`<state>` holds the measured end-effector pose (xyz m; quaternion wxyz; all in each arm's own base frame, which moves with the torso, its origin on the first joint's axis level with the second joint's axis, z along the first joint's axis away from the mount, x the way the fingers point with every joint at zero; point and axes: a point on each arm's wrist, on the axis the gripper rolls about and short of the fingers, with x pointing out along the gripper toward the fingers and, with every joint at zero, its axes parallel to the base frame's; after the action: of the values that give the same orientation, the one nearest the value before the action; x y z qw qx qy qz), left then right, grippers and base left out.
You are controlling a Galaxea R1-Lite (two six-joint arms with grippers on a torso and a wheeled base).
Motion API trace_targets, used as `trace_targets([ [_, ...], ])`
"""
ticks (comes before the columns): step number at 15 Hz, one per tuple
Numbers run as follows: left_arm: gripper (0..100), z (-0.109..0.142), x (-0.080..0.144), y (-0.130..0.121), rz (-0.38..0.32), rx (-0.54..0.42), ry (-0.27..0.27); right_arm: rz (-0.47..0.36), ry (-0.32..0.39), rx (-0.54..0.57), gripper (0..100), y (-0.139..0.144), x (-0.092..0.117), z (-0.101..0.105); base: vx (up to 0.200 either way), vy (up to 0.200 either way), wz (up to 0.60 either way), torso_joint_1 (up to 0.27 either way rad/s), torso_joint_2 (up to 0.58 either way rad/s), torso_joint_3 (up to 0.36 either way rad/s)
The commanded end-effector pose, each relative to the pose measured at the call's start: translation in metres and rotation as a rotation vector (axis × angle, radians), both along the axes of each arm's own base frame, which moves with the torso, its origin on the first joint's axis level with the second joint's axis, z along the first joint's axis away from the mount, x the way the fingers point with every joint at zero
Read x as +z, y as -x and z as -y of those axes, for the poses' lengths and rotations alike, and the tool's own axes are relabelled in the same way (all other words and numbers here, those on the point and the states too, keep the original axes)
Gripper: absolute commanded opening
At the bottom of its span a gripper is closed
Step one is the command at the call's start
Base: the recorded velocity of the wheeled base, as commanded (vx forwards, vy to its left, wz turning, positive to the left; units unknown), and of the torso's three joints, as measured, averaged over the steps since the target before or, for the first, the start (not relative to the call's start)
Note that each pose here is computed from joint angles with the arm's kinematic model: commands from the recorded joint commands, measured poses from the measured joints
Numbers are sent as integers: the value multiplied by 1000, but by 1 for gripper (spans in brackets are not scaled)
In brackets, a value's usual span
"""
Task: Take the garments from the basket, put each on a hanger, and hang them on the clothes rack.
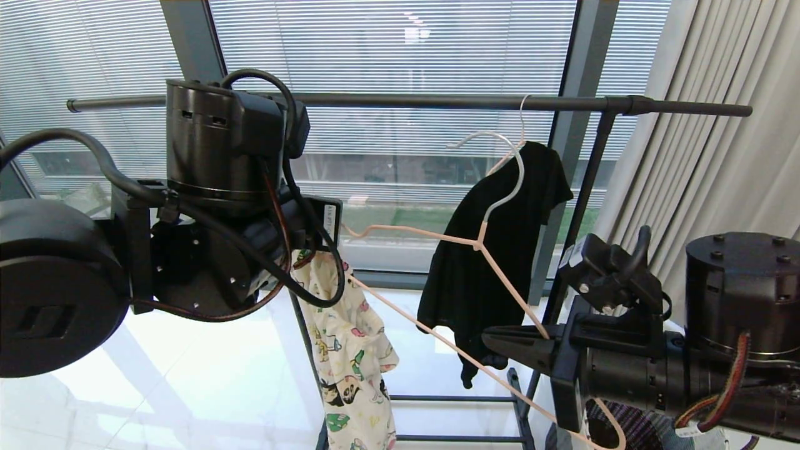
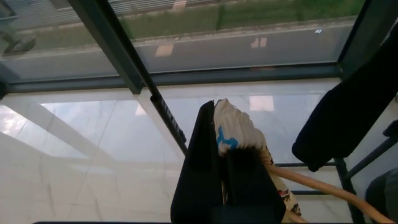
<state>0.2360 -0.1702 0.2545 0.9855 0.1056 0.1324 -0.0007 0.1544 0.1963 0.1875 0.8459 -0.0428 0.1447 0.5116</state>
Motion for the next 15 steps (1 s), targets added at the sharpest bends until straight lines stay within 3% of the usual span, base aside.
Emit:
trace_targets([
  [1, 0, 8, 3, 8, 7, -35, 25, -12, 4, 0, 0, -6, -5, -8, 0, 0, 0, 0, 0, 0],
  [5, 0, 27, 8, 23, 18, -104, 85, -30, -14, -49, 0, -18, -4, -32, 0, 0, 0, 0, 0, 0],
  [9, 0, 50, 23, 44, 45, -204, 184, -62, -33, -68, 0, -21, -9, -61, 0, 0, 0, 0, 0, 0],
  [15, 0, 57, 27, 60, 43, -257, 219, -65, -59, -149, 0, -26, -11, -67, 0, 0, 0, 0, 0, 0],
])
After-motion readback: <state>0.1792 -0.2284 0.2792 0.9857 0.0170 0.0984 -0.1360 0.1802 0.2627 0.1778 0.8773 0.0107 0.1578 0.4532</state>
